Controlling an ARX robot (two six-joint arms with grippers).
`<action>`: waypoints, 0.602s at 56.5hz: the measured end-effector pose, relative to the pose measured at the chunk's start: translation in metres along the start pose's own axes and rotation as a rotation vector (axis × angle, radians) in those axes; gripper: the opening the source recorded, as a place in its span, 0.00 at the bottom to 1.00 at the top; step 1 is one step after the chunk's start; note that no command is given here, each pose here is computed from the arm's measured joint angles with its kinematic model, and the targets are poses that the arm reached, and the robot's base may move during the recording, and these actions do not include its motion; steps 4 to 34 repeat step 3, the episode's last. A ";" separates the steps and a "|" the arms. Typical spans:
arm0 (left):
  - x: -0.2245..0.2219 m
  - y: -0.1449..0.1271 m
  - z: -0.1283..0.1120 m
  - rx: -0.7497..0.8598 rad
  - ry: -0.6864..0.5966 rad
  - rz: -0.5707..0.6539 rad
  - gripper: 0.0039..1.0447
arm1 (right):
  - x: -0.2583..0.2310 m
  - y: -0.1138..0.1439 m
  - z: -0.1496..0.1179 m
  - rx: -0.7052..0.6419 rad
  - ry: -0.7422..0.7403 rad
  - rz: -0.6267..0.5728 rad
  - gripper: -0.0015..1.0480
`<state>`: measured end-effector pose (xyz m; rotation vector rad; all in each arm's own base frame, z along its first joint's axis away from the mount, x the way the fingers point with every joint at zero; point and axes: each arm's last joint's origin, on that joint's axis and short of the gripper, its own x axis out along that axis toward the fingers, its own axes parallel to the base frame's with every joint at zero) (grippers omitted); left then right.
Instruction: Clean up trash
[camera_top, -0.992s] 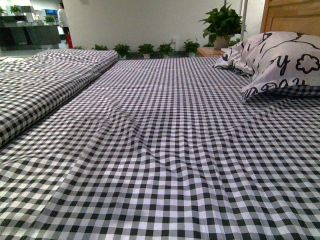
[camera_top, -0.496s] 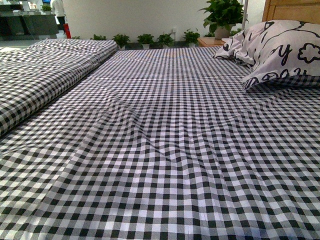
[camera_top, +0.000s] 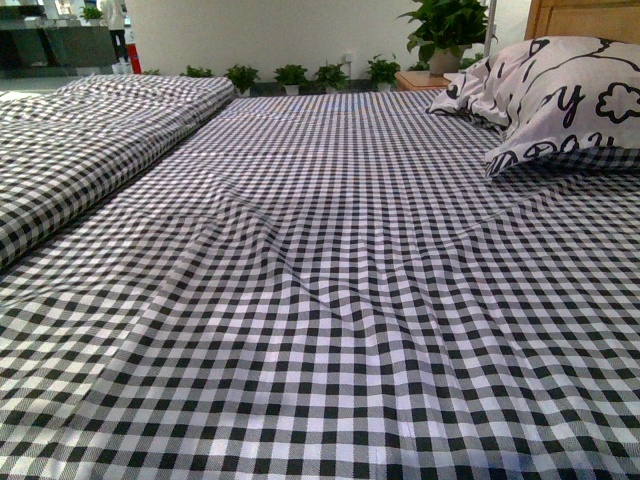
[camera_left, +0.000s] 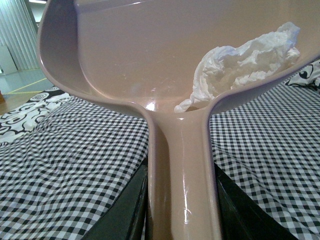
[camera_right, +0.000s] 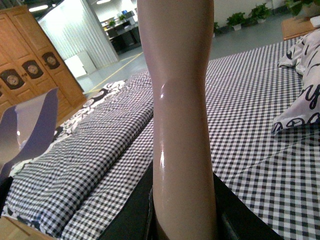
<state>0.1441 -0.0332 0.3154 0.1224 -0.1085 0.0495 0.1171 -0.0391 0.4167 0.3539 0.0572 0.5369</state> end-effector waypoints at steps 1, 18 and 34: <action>0.000 0.000 0.000 0.000 0.000 0.000 0.27 | 0.000 0.000 0.000 0.000 0.000 0.000 0.19; 0.000 0.000 0.000 0.000 0.000 0.000 0.27 | 0.000 0.000 0.000 0.000 0.000 0.000 0.19; 0.000 0.000 0.000 0.000 0.000 0.000 0.27 | 0.000 0.000 0.000 0.000 0.000 0.000 0.19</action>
